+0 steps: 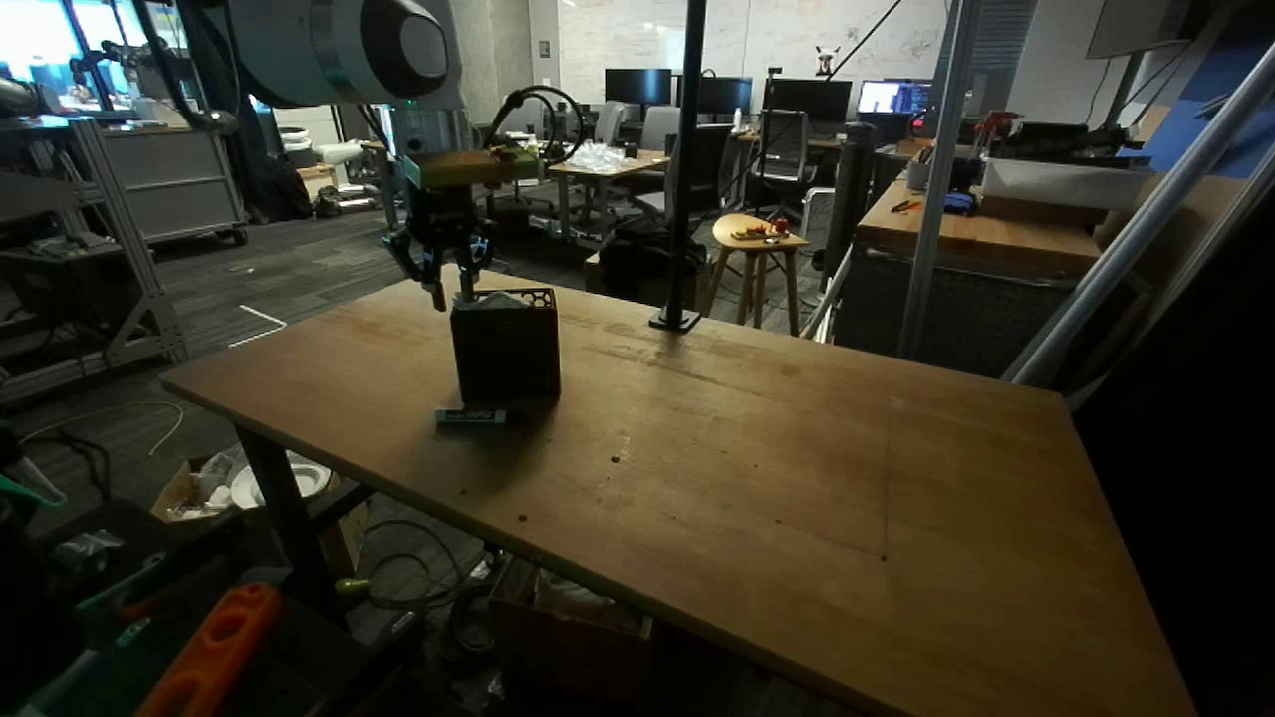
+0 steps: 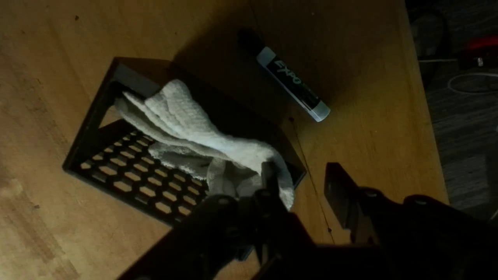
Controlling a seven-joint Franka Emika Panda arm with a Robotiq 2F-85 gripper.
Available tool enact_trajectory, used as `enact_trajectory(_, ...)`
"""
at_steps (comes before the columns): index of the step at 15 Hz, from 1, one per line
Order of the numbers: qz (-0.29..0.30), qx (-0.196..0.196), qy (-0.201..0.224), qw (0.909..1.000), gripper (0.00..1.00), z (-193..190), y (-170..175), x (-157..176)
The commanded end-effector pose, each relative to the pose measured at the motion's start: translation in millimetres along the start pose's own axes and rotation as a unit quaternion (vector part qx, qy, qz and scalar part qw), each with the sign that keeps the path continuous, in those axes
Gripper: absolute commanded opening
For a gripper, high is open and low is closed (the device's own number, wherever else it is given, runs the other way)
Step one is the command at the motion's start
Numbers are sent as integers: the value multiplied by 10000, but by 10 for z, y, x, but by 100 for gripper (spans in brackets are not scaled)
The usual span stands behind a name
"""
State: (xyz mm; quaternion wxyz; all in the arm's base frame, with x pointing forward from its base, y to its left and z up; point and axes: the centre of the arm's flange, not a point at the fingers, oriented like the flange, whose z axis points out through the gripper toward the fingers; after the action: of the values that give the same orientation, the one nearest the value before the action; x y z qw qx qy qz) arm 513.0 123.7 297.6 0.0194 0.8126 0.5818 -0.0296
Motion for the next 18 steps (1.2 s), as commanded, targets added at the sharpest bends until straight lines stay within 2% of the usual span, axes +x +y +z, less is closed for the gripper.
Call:
enact_trajectory(1, -56, -76, 88, 9999, 27, 33, 67, -25)
enact_trajectory(4, -33, -82, 102, 9999, 14, 31, 88, -25)
enact_trajectory(6, -38, -94, 100, 9999, 10, 17, 97, -10)
enact_trajectory(8, -40, -100, 98, 9999, 15, 12, 105, 0)
enact_trajectory(12, 6, -154, 90, 9998, 16, -44, 156, -32)
enact_trajectory(15, 46, -236, 71, 9997, 13, -118, 246, -60)
enact_trajectory(18, 92, -299, 95, 9995, 15, -169, 326, -80)
